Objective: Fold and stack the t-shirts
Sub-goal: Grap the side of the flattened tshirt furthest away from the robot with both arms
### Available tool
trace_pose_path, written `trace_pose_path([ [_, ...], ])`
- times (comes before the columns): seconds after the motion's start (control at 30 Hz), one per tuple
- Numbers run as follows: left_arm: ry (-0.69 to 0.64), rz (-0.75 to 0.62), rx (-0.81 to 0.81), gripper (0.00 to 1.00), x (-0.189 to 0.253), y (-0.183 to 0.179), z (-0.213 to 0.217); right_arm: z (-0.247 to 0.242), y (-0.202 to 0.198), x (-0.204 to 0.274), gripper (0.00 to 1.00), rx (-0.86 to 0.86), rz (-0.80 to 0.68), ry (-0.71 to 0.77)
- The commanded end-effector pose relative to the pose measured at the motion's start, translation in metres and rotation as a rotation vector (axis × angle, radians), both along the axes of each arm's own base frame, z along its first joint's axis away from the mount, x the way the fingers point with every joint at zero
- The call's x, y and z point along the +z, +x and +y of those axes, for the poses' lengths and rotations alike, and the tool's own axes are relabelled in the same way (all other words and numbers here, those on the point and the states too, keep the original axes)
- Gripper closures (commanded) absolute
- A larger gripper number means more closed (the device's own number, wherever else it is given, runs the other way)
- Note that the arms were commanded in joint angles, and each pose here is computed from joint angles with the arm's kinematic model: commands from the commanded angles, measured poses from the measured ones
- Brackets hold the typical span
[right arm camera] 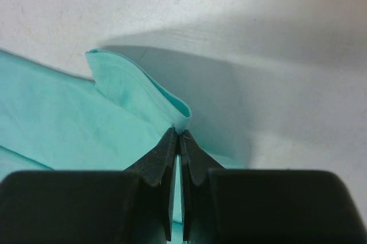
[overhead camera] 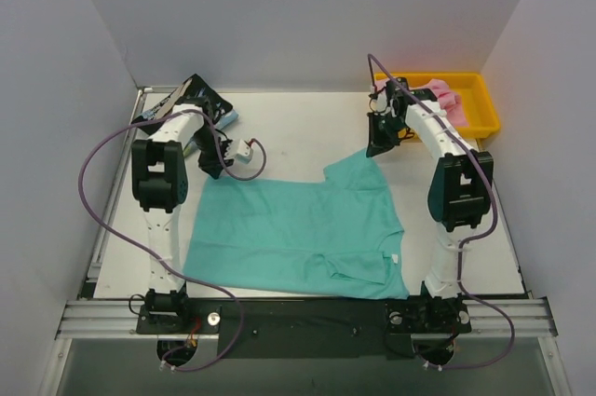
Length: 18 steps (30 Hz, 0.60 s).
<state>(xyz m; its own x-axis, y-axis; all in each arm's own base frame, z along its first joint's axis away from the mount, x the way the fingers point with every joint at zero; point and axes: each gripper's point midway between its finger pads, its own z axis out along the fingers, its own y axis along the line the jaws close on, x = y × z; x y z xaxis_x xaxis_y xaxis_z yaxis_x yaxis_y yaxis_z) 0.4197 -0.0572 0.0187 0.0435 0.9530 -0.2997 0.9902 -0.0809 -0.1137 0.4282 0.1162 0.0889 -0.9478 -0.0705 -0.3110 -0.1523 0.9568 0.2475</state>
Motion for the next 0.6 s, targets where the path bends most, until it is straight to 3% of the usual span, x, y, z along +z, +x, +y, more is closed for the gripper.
trace_pose_path([
  [0.0,0.027,0.203,-0.036,0.68,0.027,-0.072,0.011,0.008,-0.028,0.035,1.00,0.007,-0.019,0.061],
  [0.07,0.053,0.184,-0.032,0.65,0.025,-0.077,0.016,0.010,-0.035,0.035,1.00,0.010,-0.014,0.077],
  [0.1,0.061,0.178,-0.030,0.60,0.025,-0.078,0.017,0.010,-0.039,0.034,1.00,0.008,-0.010,0.077],
  [0.13,0.076,0.160,-0.018,0.47,0.020,-0.075,0.020,0.011,-0.040,0.034,1.00,0.008,-0.010,0.080],
  [0.2,0.095,0.109,0.013,0.39,0.015,-0.062,0.022,0.012,-0.043,0.032,1.00,0.005,-0.007,0.087],
  [0.4,0.105,0.026,0.055,0.40,0.013,-0.036,0.020,0.015,-0.051,0.032,1.00,0.009,-0.010,0.090],
  [0.43,0.106,0.023,0.055,0.44,0.013,-0.037,0.020,0.015,-0.052,0.032,1.00,0.009,-0.010,0.090],
  [0.47,0.105,0.008,0.057,0.58,0.012,-0.034,0.020,0.015,-0.053,0.032,1.00,0.008,-0.010,0.088],
  [0.5,0.107,0.006,0.054,0.64,0.012,-0.036,0.019,0.015,-0.054,0.033,1.00,0.006,-0.011,0.087],
  [0.57,0.095,0.007,0.059,0.91,0.017,-0.037,0.016,0.014,-0.056,0.036,1.00,0.004,-0.019,0.088],
])
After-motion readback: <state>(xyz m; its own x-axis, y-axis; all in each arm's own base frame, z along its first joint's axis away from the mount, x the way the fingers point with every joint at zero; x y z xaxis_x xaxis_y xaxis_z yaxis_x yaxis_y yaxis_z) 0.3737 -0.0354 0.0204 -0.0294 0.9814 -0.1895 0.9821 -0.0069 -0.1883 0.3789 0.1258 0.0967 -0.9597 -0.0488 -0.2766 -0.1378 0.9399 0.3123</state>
